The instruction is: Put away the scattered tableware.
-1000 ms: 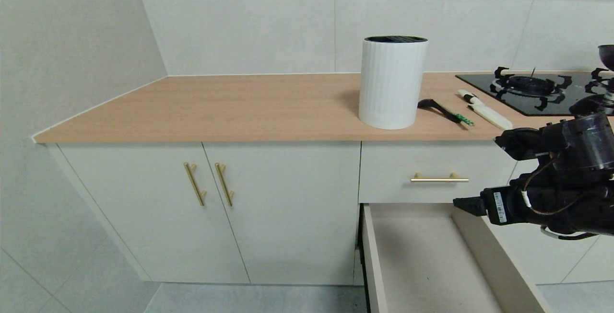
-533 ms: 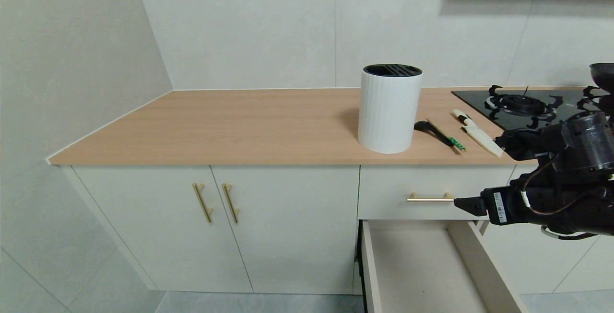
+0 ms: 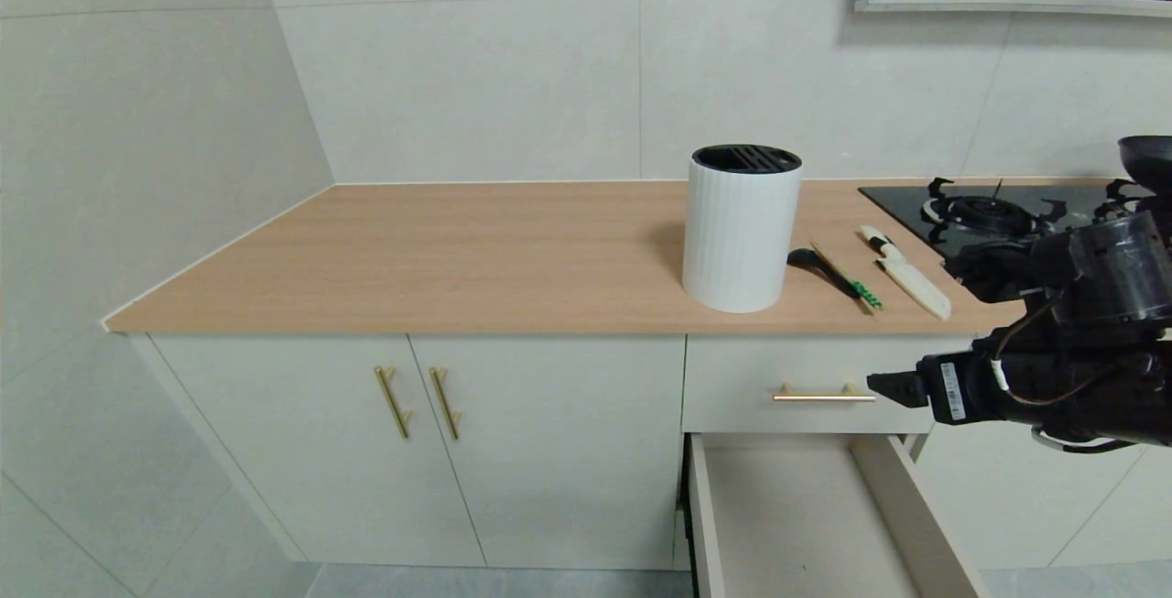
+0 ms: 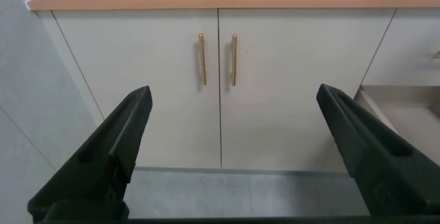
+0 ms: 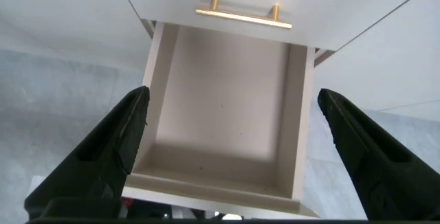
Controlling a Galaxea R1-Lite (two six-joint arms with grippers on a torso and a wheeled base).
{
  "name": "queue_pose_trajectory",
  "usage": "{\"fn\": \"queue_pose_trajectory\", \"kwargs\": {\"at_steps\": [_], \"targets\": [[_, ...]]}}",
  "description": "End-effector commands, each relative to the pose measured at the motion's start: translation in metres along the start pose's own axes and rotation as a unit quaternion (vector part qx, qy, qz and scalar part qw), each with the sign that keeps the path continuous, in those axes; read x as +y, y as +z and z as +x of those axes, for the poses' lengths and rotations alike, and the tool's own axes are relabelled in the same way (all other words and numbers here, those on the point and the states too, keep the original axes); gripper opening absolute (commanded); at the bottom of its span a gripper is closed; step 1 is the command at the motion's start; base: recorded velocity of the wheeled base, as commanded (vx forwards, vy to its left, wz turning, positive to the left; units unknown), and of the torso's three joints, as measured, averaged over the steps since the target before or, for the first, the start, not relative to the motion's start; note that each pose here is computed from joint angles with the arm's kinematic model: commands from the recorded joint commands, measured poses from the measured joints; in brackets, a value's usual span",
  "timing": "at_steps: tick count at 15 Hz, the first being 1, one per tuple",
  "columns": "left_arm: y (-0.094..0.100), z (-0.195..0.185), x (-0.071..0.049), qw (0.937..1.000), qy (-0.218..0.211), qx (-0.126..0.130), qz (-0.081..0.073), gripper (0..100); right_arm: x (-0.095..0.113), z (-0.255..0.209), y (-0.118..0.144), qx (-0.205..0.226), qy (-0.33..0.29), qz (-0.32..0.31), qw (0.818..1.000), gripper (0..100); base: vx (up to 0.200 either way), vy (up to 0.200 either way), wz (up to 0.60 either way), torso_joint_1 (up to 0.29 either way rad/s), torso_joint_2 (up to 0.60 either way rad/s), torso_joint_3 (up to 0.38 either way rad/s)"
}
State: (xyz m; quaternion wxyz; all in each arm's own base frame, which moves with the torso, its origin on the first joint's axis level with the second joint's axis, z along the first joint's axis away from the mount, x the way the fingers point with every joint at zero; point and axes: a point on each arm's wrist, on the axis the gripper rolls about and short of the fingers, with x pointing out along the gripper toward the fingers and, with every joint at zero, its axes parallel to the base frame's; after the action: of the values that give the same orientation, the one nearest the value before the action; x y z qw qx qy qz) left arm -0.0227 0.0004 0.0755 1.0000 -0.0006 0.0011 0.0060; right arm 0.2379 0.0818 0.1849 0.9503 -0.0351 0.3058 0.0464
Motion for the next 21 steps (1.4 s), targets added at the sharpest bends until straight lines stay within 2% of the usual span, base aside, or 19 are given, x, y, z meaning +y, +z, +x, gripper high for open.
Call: {"fn": "queue_pose_trajectory", "kwargs": {"at_steps": [1, 3, 7, 10, 11, 18, 21], "targets": [[0.0, 0.0, 0.0, 1.0, 0.0, 0.0, 0.0, 100, -0.003, -0.001, 0.012, -0.029, 0.003, 0.011, 1.0, 100, 0.0, 0.0, 0.0, 0.0, 0.0, 0.0], [0.0, 0.0, 0.0, 1.0, 0.001, 0.0, 0.0, 100, -0.006, 0.007, 0.028, -0.045, -0.002, 0.015, 0.999, 100, 0.0, 0.0, 0.0, 0.0, 0.0, 0.0], [0.0, 0.0, 0.0, 1.0, 0.0, 0.0, 0.0, 100, -0.013, 0.055, 0.078, -0.076, -0.033, -0.02, 0.996, 100, 0.0, 0.0, 0.0, 0.0, 0.0, 0.0], [0.0, 0.0, 0.0, 1.0, 0.001, 0.0, 0.001, 100, -0.029, 0.099, 0.067, -0.037, -0.051, -0.008, 0.998, 100, 0.0, 0.0, 0.0, 0.0, 0.0, 0.0], [0.0, 0.0, 0.0, 1.0, 0.001, 0.0, 0.0, 100, -0.034, 0.104, 0.071, -0.053, -0.059, -0.002, 0.997, 100, 0.0, 0.0, 0.0, 0.0, 0.0, 0.0], [0.0, 0.0, 0.0, 1.0, 0.001, 0.0, 0.0, 100, -0.038, 0.138, 0.066, -0.061, -0.067, 0.005, 0.996, 100, 0.0, 0.0, 0.0, 0.0, 0.0, 0.0], [0.0, 0.0, 0.0, 1.0, 0.001, 0.0, 0.0, 100, -0.046, 0.15, 0.068, -0.06, -0.076, 0.018, 0.995, 100, 0.0, 0.0, 0.0, 0.0, 0.0, 0.0]]}}
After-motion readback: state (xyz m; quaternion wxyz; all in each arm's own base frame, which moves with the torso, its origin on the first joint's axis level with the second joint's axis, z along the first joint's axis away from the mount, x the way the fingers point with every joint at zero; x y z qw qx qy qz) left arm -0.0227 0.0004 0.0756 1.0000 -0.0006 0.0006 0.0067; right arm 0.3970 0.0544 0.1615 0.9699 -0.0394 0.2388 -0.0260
